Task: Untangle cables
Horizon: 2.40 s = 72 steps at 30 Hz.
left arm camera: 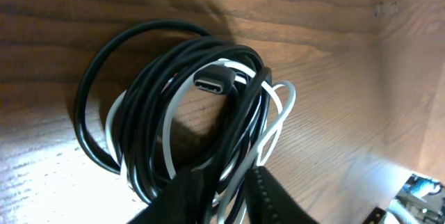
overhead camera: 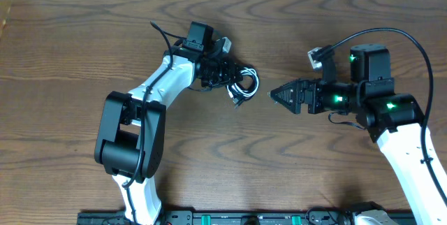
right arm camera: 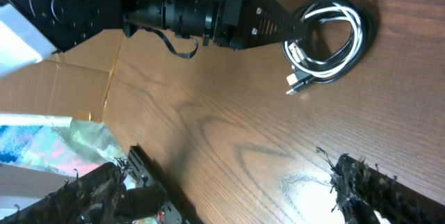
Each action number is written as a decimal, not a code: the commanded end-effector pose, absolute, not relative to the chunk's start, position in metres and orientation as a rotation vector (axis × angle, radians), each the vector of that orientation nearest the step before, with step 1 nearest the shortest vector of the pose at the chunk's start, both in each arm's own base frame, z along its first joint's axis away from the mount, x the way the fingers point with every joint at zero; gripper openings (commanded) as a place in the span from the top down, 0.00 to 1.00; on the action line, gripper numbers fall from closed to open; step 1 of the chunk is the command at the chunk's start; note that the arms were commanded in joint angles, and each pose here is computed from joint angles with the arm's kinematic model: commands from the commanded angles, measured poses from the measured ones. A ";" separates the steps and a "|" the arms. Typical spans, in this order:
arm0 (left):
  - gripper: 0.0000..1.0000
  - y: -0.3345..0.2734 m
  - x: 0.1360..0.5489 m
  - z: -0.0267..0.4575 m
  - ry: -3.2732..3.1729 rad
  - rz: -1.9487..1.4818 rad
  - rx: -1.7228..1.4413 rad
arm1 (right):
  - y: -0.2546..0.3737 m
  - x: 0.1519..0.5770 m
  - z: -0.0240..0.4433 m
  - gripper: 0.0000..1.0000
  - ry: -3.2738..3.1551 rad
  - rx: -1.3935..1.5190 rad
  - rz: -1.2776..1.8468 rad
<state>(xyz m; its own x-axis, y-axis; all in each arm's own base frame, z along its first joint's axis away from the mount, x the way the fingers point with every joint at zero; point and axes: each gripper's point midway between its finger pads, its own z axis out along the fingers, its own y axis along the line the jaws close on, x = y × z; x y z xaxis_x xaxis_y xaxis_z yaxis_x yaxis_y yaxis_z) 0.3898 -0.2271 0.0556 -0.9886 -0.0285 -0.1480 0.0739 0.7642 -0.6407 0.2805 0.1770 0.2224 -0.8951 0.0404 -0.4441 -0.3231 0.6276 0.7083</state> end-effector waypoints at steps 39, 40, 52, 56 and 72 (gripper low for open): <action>0.92 -0.311 0.304 0.318 2.120 -1.719 0.587 | 0.143 0.305 0.199 0.01 2.511 0.004 0.787; 0.92 -0.312 0.303 0.317 2.121 -1.721 0.589 | 0.143 0.307 0.200 0.01 2.502 0.004 0.784; 0.93 -0.312 0.303 0.317 2.123 -1.722 0.589 | 0.134 0.331 0.217 0.01 2.401 0.165 0.823; 0.93 -0.312 0.303 0.318 2.147 -1.745 0.547 | 0.131 0.335 0.218 0.03 2.388 0.210 0.812; 0.93 -0.313 0.304 0.325 2.163 -1.805 0.480 | 0.122 0.342 0.152 0.97 2.589 0.322 0.654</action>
